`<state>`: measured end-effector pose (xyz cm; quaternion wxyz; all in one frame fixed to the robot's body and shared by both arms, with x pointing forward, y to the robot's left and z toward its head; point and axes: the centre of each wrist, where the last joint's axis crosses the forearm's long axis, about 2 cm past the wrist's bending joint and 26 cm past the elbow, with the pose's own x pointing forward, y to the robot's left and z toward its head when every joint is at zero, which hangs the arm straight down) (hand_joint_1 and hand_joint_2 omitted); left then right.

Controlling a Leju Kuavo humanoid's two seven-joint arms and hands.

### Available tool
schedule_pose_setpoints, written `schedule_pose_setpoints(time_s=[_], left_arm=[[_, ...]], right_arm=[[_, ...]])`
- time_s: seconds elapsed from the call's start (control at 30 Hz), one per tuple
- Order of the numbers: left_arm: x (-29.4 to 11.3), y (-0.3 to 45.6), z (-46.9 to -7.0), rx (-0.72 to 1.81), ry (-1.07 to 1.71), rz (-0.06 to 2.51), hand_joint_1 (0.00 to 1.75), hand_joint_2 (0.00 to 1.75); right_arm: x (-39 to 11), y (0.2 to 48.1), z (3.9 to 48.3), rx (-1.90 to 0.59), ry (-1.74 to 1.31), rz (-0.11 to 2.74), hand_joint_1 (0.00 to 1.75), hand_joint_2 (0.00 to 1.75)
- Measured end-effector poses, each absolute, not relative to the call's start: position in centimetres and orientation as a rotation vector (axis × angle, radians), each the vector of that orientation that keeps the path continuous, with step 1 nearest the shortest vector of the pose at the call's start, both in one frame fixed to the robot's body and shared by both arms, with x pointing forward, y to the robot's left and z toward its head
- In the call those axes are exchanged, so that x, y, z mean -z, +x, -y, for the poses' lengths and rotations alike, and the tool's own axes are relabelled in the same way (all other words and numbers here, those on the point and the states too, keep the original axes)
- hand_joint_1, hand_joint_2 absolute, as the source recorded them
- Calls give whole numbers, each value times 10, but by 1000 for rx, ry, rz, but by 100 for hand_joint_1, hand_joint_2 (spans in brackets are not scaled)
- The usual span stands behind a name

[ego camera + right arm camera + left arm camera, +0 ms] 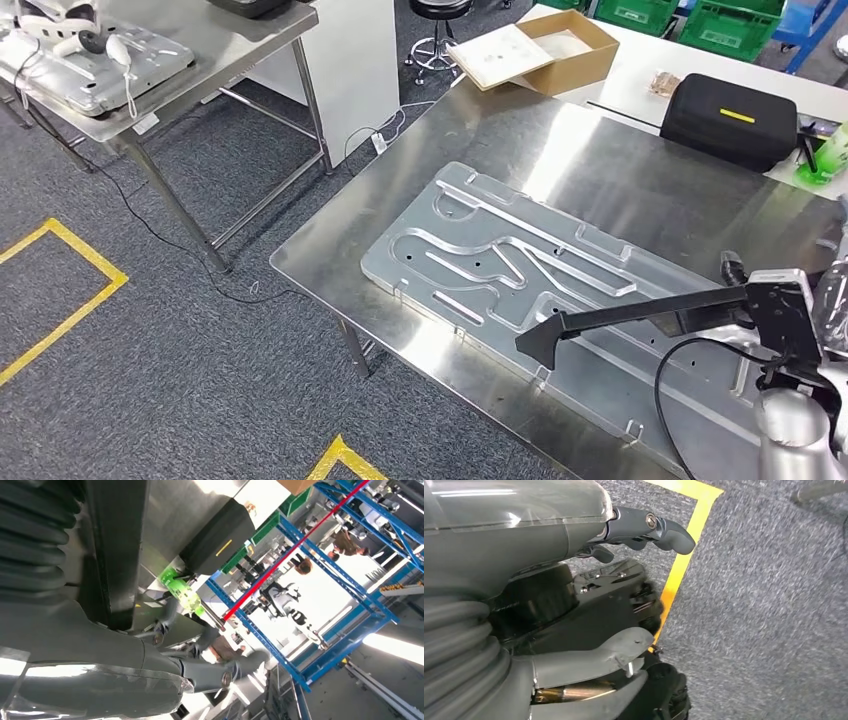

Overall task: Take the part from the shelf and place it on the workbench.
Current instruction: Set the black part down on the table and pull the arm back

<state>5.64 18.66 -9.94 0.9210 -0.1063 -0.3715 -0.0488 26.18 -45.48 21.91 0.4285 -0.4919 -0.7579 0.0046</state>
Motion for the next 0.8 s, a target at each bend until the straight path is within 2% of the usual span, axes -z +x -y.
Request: schedule_pose_setpoints(time_s=[0.8], left_arm=[[103, 54, -205, 102, -190, 727, 0, 0]], right_arm=[[-220, 279, 458, -40, -1174, 1855, 0, 0]])
